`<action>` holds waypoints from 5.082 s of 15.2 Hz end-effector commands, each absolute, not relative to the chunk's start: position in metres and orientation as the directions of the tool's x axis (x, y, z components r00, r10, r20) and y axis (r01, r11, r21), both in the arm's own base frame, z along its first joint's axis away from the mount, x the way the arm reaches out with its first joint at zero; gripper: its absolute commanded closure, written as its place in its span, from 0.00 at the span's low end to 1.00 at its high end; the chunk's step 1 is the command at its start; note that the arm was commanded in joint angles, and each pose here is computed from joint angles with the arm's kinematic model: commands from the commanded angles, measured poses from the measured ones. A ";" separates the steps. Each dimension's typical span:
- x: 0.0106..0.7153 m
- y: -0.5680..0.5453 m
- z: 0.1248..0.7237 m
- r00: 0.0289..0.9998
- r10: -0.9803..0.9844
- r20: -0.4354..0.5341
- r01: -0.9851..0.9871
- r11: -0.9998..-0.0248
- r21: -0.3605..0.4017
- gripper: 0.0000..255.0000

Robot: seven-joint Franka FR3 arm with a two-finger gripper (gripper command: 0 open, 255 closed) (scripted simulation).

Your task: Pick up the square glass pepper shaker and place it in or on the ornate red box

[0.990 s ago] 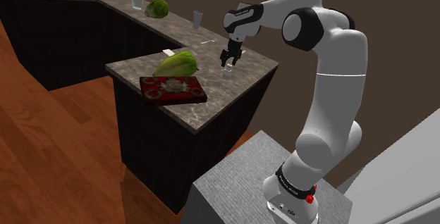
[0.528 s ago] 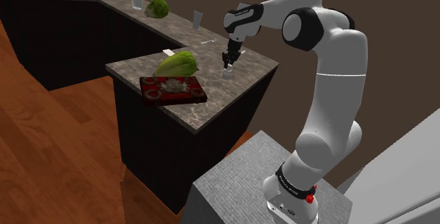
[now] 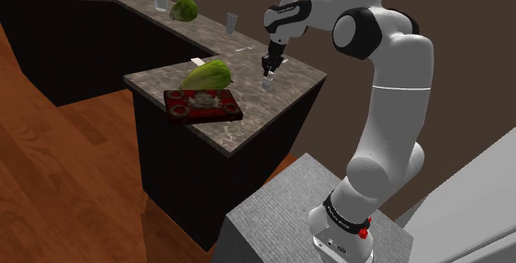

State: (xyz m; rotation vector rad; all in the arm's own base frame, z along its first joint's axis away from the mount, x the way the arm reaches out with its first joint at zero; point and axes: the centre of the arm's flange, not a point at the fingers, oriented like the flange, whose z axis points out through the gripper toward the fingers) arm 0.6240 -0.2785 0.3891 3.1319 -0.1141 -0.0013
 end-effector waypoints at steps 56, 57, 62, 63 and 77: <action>0.626 0.105 0.489 0.997 -0.073 -0.001 -0.073 -0.997 0.007 1.00; 0.626 0.105 0.483 0.997 -0.073 -0.001 -0.073 -0.997 0.007 1.00; 0.626 0.105 0.457 0.997 -0.073 -0.001 -0.073 -0.997 0.007 1.00; 0.626 0.105 0.452 0.997 -0.073 -0.001 -0.073 -0.997 0.007 1.00; 0.626 0.105 0.419 0.997 -0.073 -0.001 -0.073 -0.997 0.007 1.00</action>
